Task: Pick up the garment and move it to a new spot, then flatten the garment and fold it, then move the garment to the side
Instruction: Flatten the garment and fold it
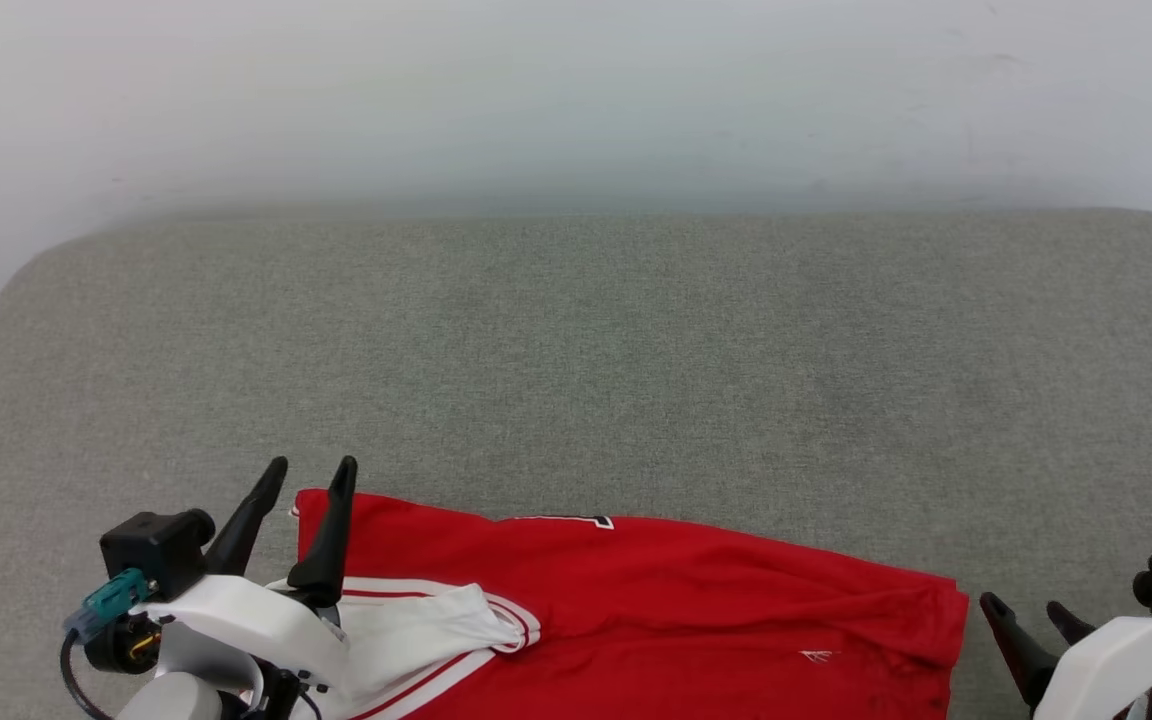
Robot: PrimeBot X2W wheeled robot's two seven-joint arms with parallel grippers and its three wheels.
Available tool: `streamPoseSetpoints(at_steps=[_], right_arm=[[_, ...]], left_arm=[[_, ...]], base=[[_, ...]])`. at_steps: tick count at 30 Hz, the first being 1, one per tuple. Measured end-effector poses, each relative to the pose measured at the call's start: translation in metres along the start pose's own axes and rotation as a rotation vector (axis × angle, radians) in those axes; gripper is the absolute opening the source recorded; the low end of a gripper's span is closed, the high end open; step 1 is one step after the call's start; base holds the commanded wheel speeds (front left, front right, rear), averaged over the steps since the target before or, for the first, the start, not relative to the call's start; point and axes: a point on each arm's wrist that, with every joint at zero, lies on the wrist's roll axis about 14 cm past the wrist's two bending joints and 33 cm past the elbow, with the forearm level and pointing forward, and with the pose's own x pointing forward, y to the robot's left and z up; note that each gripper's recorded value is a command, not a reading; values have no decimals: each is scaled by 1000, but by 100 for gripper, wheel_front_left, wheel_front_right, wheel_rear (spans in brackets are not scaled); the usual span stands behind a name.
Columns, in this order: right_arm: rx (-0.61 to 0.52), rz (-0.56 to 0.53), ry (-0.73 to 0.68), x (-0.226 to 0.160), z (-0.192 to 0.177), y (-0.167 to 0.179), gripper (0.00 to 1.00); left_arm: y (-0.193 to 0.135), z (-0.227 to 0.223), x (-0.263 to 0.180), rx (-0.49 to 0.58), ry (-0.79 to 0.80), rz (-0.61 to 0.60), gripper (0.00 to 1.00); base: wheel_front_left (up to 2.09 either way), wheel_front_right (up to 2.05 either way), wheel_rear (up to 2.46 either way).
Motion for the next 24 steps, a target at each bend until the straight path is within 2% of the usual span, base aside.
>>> streamPoseSetpoints(at_steps=[5,13,20,24], right_arm=[[-3,-38,89,-2,-2,-12,100],[-38,-38,213,2,-16,-9,100],[-54,-2,307,12,-38,4,100],[-17,18,365,22,-54,11,100]], left_arm=[[13,22,-3,69,-89,57,100],[17,47,-13,167,-189,92,100],[16,47,-23,161,-209,119,100],[15,44,-23,133,-209,119,100]], base=[[0,0,0],[0,0,0],[0,0,0],[0,0,0]])
